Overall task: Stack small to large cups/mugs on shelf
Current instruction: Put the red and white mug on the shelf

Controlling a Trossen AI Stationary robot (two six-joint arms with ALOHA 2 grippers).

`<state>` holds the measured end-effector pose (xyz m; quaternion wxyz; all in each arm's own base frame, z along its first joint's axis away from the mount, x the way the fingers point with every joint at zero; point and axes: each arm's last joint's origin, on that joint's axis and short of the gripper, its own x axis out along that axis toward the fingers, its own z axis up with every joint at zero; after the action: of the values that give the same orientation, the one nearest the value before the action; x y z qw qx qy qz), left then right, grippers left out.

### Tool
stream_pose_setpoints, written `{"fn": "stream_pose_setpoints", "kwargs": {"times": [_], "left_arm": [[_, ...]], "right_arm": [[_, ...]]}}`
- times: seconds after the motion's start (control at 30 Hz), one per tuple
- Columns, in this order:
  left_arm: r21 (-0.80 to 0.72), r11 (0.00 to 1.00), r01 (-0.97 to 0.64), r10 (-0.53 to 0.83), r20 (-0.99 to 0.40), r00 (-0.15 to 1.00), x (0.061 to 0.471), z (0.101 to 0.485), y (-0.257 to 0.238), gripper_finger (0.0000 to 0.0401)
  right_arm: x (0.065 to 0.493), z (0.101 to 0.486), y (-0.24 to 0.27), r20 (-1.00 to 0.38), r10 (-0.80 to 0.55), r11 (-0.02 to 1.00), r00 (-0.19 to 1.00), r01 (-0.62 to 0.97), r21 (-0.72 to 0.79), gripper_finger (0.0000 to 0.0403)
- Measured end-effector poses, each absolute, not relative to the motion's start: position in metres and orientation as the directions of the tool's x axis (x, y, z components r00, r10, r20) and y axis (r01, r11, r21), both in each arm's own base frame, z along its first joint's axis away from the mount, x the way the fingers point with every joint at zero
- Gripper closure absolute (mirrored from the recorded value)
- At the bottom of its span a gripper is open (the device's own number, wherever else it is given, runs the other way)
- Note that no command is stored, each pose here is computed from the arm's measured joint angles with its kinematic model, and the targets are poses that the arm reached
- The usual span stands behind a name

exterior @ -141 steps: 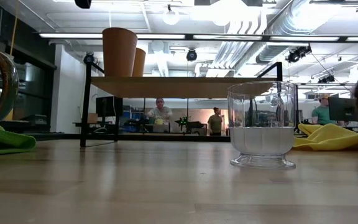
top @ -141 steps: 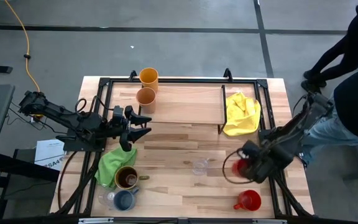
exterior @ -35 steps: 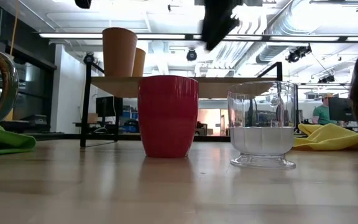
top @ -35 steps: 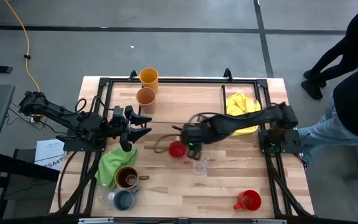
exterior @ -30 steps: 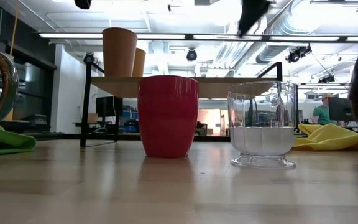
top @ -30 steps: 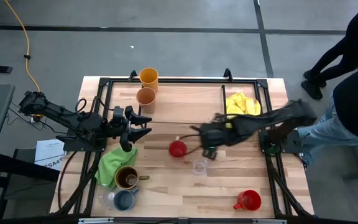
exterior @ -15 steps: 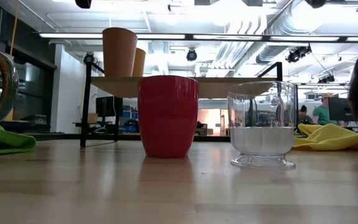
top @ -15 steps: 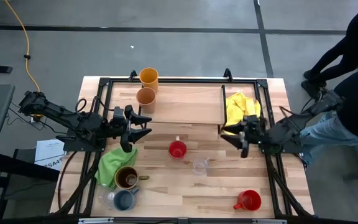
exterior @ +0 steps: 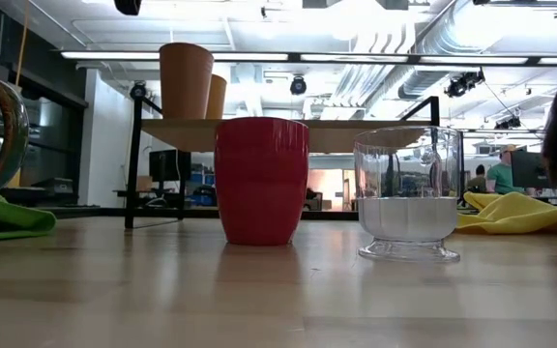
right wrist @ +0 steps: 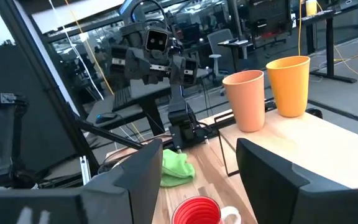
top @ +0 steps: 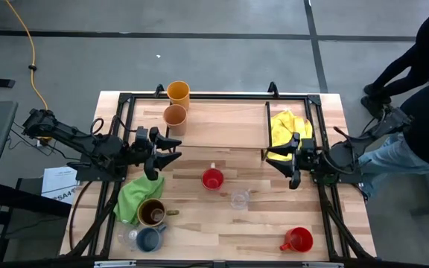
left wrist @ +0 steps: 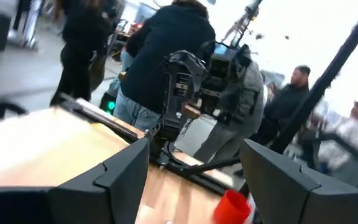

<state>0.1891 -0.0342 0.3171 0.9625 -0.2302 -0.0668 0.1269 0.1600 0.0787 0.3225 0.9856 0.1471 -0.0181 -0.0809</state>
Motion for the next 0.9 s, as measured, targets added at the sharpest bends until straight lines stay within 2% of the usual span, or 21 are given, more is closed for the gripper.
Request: {"fn": "stream_pose_setpoints", "kwargs": {"times": [0.1, 0.23, 0.37, 0.47, 0.57, 0.7, 0.9], "left_arm": [[-0.523, 0.816, -0.246, 0.276, -0.022, 0.961, 0.198, 0.319, -0.036, 0.0160], [-0.499, 0.782, -0.374, 0.275, -0.264, 0.925, 0.223, 0.327, -0.043, 0.0160], [-0.493, 0.699, -0.518, 0.220, -0.540, 0.812, 0.258, 0.326, -0.048, 0.0160], [-0.456, 0.634, -0.624, 0.162, -0.711, 0.685, 0.283, 0.314, -0.054, 0.0160], [-0.382, 0.614, -0.690, 0.172, -0.789, 0.590, 0.310, 0.297, -0.057, 0.0160], [-0.342, 0.585, -0.735, 0.188, -0.824, 0.534, 0.338, 0.279, -0.055, 0.0160], [-0.285, 0.431, -0.856, 0.247, -0.875, 0.416, 0.350, 0.259, -0.039, 0.0160]], "right_arm": [[0.160, 0.322, 0.079, 0.011, -0.165, 0.944, 0.986, 0.155, 0.292, 0.0206], [0.160, 0.322, 0.079, 0.010, -0.164, 0.944, 0.986, 0.154, 0.292, 0.0206], [0.160, 0.322, 0.079, 0.005, -0.164, 0.944, 0.986, 0.155, 0.291, 0.0206], [0.160, 0.322, 0.079, 0.005, -0.164, 0.944, 0.987, 0.155, 0.290, 0.0206], [0.160, 0.322, 0.079, 0.004, -0.164, 0.944, 0.987, 0.155, 0.290, 0.0206], [0.160, 0.321, 0.079, 0.003, -0.163, 0.942, 0.987, 0.155, 0.298, 0.0206], [0.160, 0.318, 0.079, -0.026, -0.160, 0.930, 0.987, 0.160, 0.332, 0.0206]]}}
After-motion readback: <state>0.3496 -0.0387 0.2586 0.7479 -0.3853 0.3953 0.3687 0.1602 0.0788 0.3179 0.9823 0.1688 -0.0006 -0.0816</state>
